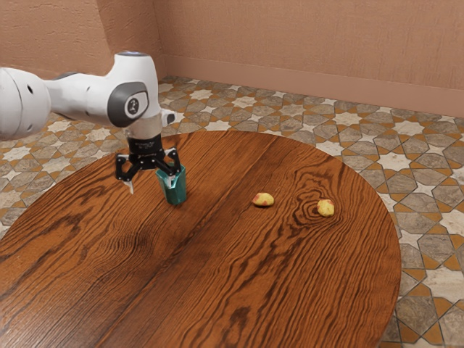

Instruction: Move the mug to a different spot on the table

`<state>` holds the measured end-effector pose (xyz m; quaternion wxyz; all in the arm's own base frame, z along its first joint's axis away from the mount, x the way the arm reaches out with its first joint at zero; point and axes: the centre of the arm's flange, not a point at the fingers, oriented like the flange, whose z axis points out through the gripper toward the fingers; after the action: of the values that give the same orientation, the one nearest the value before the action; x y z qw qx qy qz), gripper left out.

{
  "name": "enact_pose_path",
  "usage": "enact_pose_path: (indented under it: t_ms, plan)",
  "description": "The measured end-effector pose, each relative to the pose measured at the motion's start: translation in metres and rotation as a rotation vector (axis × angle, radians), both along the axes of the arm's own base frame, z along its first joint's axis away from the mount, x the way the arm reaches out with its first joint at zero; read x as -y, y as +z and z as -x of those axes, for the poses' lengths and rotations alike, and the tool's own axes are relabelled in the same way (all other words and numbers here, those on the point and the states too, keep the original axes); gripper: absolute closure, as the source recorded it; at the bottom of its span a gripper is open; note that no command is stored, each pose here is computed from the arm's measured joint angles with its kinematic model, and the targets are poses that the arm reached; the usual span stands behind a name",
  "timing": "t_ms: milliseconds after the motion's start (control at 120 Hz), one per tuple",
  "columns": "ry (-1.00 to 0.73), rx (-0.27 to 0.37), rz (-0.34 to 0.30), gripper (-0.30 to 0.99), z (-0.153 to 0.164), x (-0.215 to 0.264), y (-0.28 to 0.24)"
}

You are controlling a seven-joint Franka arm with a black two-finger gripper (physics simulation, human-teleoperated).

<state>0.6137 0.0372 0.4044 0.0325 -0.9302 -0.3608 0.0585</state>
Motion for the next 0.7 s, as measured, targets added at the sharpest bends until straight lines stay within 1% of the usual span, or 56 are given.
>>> enact_pose_path:
  t_ms: [83,242,383,583,700]
  plan:
    - [0.050,0.012,-0.017,0.00,-0.006,-0.001,-0.012]
    - [0.088,0.043,-0.063,0.00,-0.021,-0.002,-0.036]
    - [0.095,0.086,-0.081,0.00,-0.034,0.007,-0.041]
    - [0.114,0.119,-0.097,0.00,-0.042,0.005,-0.052]
    - [0.099,0.133,-0.126,0.00,-0.045,0.003,-0.057]
